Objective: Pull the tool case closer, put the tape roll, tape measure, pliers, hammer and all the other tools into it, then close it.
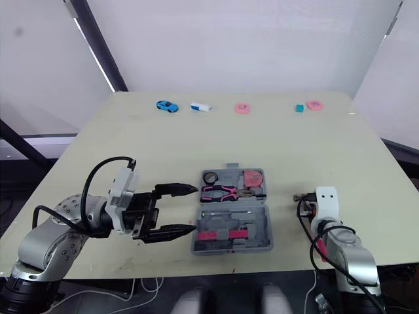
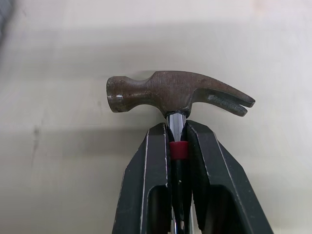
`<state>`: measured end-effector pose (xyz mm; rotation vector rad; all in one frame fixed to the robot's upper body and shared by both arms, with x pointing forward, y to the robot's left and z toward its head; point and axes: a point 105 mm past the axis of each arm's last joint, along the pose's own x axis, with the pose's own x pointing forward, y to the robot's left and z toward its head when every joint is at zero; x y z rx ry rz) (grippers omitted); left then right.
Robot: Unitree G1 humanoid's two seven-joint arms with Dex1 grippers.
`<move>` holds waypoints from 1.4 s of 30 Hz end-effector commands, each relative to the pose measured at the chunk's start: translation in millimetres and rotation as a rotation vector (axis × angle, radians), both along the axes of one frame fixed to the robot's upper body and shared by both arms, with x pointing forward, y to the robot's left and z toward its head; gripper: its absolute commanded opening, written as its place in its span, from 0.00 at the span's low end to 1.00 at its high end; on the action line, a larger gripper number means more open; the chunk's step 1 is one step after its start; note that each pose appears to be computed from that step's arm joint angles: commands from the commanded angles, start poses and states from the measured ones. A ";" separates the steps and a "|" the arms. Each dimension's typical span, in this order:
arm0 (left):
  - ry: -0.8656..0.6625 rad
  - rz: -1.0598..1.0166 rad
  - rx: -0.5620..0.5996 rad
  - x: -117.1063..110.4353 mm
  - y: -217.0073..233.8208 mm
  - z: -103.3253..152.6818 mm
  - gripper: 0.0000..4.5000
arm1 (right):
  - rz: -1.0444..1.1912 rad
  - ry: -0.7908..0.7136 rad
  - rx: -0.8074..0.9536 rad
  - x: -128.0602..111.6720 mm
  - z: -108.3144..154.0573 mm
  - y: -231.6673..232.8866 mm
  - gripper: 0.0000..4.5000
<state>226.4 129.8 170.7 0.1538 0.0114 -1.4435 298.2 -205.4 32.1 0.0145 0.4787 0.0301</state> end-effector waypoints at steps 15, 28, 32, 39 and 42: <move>-0.052 -0.023 0.020 -1.7 -0.5 -0.5 1.00 | 0.075 -0.097 0.011 -3.6 26.4 -8.0 0.99; -0.066 -0.033 0.036 0.8 3.7 -3.4 1.00 | 0.799 -0.073 -0.186 -32.0 78.6 -13.9 0.99; -0.081 -0.040 0.041 2.3 2.7 -3.7 1.00 | 1.123 -0.038 -0.449 -31.8 72.0 -22.0 0.99; -0.090 -0.022 0.039 0.6 2.6 -5.1 1.00 | 1.610 -0.057 -0.710 -16.3 68.8 -15.4 0.99; -0.096 -0.027 0.055 -1.1 3.5 -6.6 1.00 | 1.838 0.020 -0.894 0.4 67.7 -16.2 0.99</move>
